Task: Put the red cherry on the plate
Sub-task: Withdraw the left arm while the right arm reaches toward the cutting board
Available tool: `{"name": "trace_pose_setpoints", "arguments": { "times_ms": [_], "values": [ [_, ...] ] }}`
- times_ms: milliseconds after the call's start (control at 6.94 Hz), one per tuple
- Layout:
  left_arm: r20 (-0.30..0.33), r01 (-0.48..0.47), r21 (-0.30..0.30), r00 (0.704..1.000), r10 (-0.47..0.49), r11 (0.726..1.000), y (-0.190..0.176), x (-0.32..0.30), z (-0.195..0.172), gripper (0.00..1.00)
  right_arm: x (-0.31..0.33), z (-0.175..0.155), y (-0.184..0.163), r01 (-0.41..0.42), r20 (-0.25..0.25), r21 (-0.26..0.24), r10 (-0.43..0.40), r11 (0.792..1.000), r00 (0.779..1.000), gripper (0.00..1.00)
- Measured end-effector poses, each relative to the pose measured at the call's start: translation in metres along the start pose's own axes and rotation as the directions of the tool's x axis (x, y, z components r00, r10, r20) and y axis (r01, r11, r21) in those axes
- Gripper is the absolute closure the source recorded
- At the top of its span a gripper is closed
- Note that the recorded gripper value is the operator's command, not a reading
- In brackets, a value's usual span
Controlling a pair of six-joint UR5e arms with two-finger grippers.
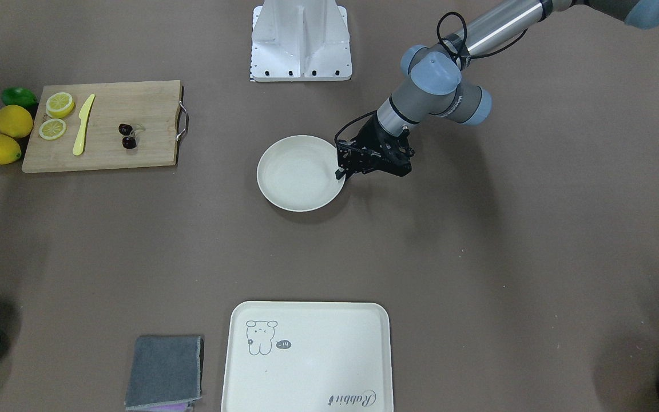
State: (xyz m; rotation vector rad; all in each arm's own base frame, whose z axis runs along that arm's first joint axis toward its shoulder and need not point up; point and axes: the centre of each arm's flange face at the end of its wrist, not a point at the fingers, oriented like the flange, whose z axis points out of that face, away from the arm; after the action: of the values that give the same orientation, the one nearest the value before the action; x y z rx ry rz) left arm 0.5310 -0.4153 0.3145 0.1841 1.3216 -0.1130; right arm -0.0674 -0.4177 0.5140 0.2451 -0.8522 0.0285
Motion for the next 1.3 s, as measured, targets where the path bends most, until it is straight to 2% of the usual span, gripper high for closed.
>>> {"name": "trace_pose_setpoints", "arguments": {
  "times_ms": [144, 288, 577, 865, 1009, 1153, 1297],
  "values": [
    [0.011, 0.013, 0.008, 1.000, -0.014, 1.000, -0.024, -0.019, -0.027, 0.02, -0.019, 0.002, 0.003, -0.034, 0.018, -0.011, 0.034, 0.999, 0.999, 0.00],
    [0.022, 0.018, 0.001, 1.000, -0.018, 1.000, -0.057, -0.047, -0.071, 0.02, -0.049, 0.006, 0.009, -0.069, 0.034, -0.029, 0.070, 0.997, 0.997, 0.00],
    [0.060, -0.047, -0.022, 0.997, 0.048, 0.999, -0.121, -0.141, -0.188, 0.02, -0.118, 0.026, 0.033, -0.138, 0.028, -0.054, 0.140, 0.989, 0.990, 0.02],
    [0.144, -0.154, -0.027, 0.977, 0.156, 0.988, -0.172, -0.233, -0.305, 0.02, -0.174, 0.053, 0.053, -0.230, 0.014, -0.055, 0.231, 0.972, 0.973, 0.06],
    [0.184, -0.193, -0.033, 0.963, 0.196, 0.981, -0.186, -0.257, -0.336, 0.02, -0.196, 0.070, 0.059, -0.278, 0.004, -0.045, 0.279, 0.959, 0.960, 0.06],
    [0.207, -0.207, -0.038, 0.956, 0.210, 0.978, -0.190, -0.272, -0.351, 0.02, -0.214, 0.091, 0.064, -0.302, -0.011, -0.037, 0.302, 0.952, 0.953, 0.06],
    [0.225, -0.213, -0.033, 0.950, 0.215, 0.976, -0.190, -0.289, -0.366, 0.02, -0.227, 0.112, 0.075, -0.295, -0.031, -0.035, 0.294, 0.955, 0.955, 0.06]
  ]
}}
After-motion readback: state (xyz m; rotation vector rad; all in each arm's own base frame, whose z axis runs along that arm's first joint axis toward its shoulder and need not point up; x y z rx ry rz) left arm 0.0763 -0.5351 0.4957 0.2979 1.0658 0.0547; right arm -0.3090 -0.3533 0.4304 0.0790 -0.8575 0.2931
